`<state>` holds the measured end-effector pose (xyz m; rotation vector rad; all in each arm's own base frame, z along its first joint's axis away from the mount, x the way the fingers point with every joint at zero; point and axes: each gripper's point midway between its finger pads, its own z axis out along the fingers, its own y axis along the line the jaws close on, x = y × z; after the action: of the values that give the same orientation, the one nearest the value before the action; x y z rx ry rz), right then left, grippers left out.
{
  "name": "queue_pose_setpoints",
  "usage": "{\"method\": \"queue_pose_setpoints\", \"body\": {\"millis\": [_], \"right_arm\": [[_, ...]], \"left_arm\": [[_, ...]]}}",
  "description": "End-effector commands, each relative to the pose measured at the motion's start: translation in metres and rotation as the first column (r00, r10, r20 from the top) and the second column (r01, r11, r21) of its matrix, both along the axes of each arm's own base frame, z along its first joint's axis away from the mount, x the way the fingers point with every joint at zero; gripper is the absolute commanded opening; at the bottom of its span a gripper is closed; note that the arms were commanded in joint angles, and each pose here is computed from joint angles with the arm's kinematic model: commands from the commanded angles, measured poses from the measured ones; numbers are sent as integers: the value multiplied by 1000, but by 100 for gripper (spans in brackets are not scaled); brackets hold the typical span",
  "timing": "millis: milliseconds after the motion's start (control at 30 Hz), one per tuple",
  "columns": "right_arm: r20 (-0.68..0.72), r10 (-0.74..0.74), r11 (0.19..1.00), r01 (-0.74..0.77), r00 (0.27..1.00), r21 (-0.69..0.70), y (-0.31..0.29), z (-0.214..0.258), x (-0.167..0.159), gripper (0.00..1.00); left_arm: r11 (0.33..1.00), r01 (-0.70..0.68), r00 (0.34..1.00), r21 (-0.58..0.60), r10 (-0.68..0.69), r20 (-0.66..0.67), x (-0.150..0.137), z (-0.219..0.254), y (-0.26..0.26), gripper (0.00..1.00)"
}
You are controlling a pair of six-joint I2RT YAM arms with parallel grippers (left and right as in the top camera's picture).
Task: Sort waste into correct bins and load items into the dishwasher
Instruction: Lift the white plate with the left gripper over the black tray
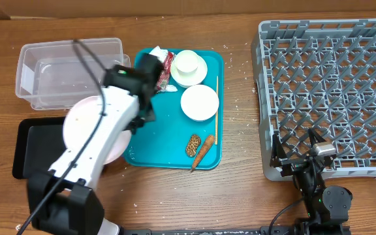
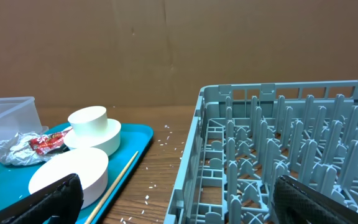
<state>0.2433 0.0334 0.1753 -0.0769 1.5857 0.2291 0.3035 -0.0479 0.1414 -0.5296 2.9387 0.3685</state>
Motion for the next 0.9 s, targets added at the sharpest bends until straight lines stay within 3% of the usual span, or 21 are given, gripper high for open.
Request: {"method": "queue_pose_setpoints", "body": {"millis": [0,233,467,867], "right_arm": [[2,-12,1000,12,1000,3,-2,-2,0,100],[2,-12,1000,12,1000,3,-2,-2,0,100],[2,-12,1000,12,1000,3,-2,-2,0,100],[2,-12,1000,12,1000,3,-2,-2,0,100]], "left_arm": [[998,-2,1000,-61,3,12,8,8,16,4],[971,-80,995,-223,90,35,23,5,45,4],[899,-87,988,-430,133,76,36,9,62,4],[822,-42,967,-568,176,183,32,40,86,4]]}}
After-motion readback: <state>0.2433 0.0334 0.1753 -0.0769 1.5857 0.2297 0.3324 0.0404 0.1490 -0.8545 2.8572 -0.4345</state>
